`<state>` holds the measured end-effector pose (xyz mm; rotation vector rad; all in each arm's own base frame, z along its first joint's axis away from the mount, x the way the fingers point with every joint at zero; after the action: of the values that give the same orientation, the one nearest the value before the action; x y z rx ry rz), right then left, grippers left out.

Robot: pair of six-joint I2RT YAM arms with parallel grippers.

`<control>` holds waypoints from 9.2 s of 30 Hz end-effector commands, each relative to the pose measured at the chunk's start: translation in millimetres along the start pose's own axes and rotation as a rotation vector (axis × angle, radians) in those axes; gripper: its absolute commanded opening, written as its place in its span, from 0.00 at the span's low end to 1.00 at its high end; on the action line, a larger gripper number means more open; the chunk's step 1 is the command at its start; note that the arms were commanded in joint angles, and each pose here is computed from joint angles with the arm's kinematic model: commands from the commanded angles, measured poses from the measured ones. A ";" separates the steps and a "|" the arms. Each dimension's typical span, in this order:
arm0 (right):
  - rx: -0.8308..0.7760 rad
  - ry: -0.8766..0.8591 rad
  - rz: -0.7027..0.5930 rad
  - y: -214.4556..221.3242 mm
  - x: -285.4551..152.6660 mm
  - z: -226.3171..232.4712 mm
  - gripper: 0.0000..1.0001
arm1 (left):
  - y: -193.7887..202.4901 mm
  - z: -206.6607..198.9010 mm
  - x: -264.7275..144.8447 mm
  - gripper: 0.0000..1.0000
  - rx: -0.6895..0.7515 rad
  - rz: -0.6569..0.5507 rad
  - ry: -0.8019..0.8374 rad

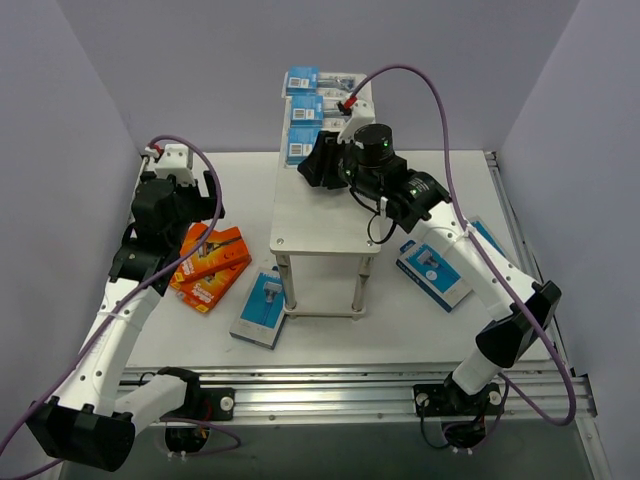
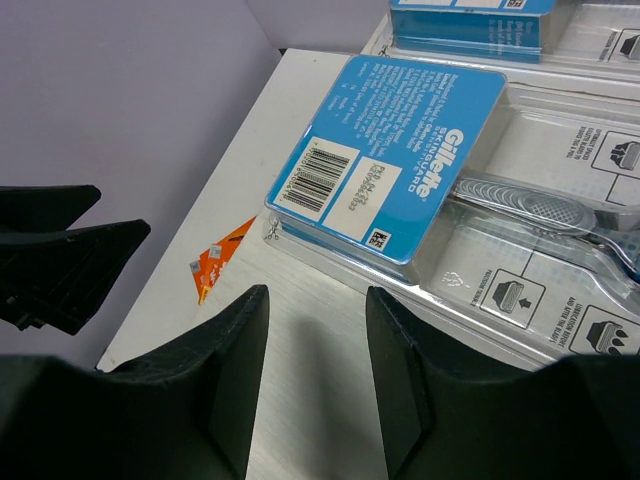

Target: Place and organize the shaving razors onto the shelf

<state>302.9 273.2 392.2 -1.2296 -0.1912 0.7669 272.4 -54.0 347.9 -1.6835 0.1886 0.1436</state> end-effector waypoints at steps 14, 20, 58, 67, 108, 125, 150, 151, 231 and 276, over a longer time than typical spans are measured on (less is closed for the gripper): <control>-0.003 0.030 0.035 5.6 11.5 -7.1 0.40 | -8.5 0.1 -2.7 0.94 0.023 -0.068 -0.025; 0.002 0.032 0.032 4.1 0.6 -6.4 0.40 | -8.4 -0.1 -3.0 0.94 0.024 -0.069 -0.025; 0.044 0.084 0.039 13.0 -18.3 -39.8 0.48 | -7.2 -1.5 -3.2 0.94 0.030 -0.061 -0.020; 0.035 0.104 0.007 4.9 -44.7 -36.2 0.48 | -7.7 -0.9 -5.1 0.94 0.030 -0.073 -0.020; 0.459 0.563 -0.070 43.7 -118.9 -217.7 0.58 | -13.5 11.5 -23.2 0.94 0.050 -0.168 -0.092; 0.492 0.558 0.060 101.4 -111.3 -253.0 0.62 | 7.8 13.0 3.5 0.94 0.110 -0.074 -0.128; 0.553 0.423 0.138 164.2 -97.4 -252.8 0.61 | 52.3 83.1 51.0 0.94 -0.304 0.244 -0.218; 0.563 0.409 0.152 170.8 -95.6 -253.5 0.61 | 60.3 88.8 49.3 0.94 -0.325 0.254 -0.239; 0.473 0.437 0.126 161.4 -111.3 -246.0 0.62 | 162.9 157.1 58.4 0.02 -0.857 0.403 -0.181; 0.517 0.375 0.028 122.6 -137.0 -205.0 0.60 | -180.8 -16.2 -114.0 0.02 -0.829 -0.263 0.499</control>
<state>258.5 42.9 224.9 -0.8381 0.3630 0.5664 218.3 -36.6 520.9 -2.5373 0.2670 -0.2641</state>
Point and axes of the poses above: each gripper's point midway between its finger pads, its own x axis out along the fingers, its own z axis along the line the jaws close on, y = z × x, the point moved 9 cm from there along -x, back along the fingers, and after that the axes turned 4 degrees about -x, right-handed, at the moved point
